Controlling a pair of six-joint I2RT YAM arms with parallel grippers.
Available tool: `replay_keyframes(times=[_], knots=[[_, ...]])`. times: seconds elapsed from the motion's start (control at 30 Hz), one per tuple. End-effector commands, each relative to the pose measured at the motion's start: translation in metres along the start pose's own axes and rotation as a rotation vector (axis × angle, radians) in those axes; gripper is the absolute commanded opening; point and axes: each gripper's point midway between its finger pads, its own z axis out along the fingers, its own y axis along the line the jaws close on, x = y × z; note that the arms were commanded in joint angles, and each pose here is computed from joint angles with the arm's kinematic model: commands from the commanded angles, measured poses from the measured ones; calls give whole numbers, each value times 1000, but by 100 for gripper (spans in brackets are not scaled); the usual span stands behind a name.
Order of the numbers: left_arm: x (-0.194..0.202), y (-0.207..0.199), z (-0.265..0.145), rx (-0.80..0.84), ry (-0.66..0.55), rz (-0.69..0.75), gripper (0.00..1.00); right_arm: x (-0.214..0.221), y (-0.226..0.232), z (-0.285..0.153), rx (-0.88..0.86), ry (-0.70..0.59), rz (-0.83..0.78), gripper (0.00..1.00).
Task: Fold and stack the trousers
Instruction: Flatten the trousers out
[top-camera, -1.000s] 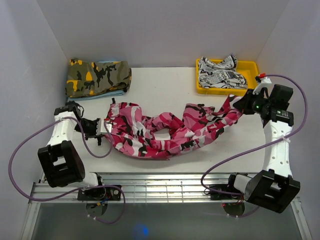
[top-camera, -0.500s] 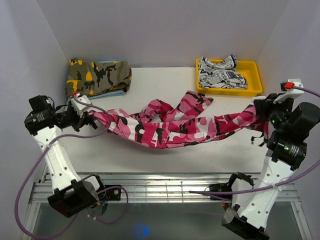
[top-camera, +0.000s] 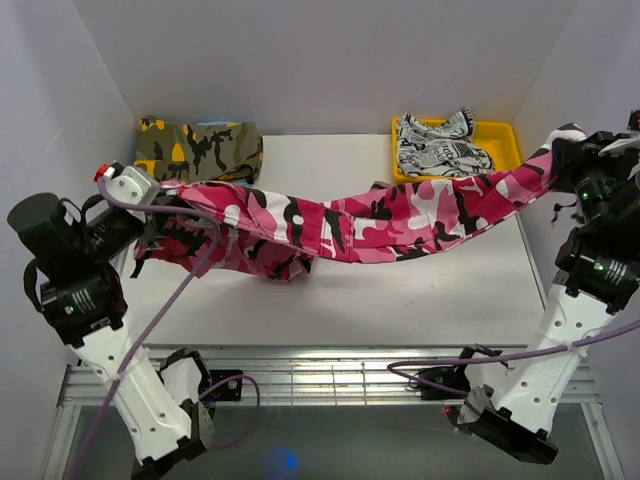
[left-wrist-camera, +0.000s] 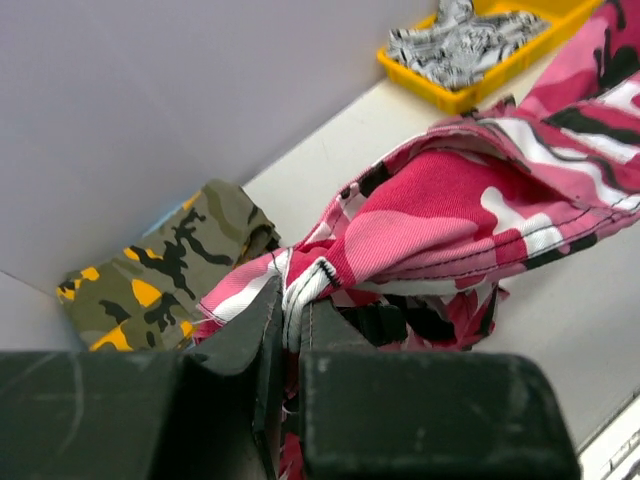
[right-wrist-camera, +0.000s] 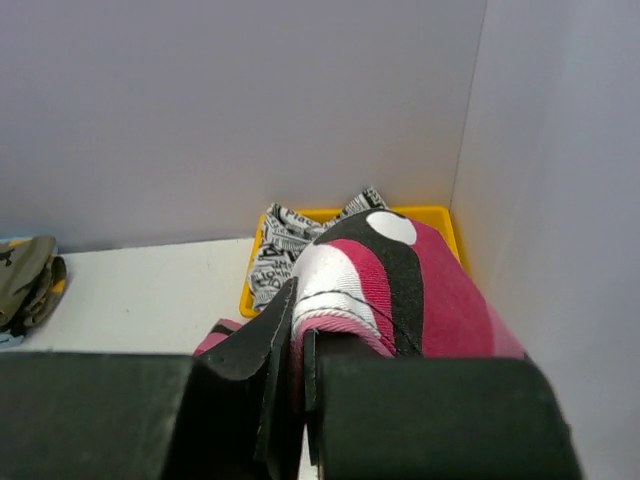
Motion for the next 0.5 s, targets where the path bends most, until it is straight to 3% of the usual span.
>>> replay_keyframes(times=[0.0, 0.07, 0.1, 0.17, 0.23, 0.27, 0.33, 0.37, 0.47], knots=[[-38, -14, -18, -113, -93, 43, 0, -77, 36, -36, -61, -268, -99, 8], [-30, -13, -22, -163, -80, 40, 0, -86, 52, -45, -126, -337, -118, 8], [1, 19, -22, -334, -21, -85, 0, -46, 67, -13, -358, -289, 46, 8], [21, 34, -21, -393, 28, -167, 0, -26, 78, 17, -416, -217, 147, 8], [60, 60, -8, -418, 120, -305, 0, -9, 83, 64, -336, -148, 56, 8], [76, 67, -5, -430, 155, -351, 0, 4, 120, 69, -432, -101, 61, 8], [107, 77, 5, -425, 209, -439, 0, 36, 129, 95, -420, -41, 105, 8], [118, 78, 10, -410, 225, -468, 0, 51, 154, 102, -452, -3, 104, 8], [140, 89, 19, -412, 250, -524, 0, 112, 169, 138, -339, 189, 72, 8]])
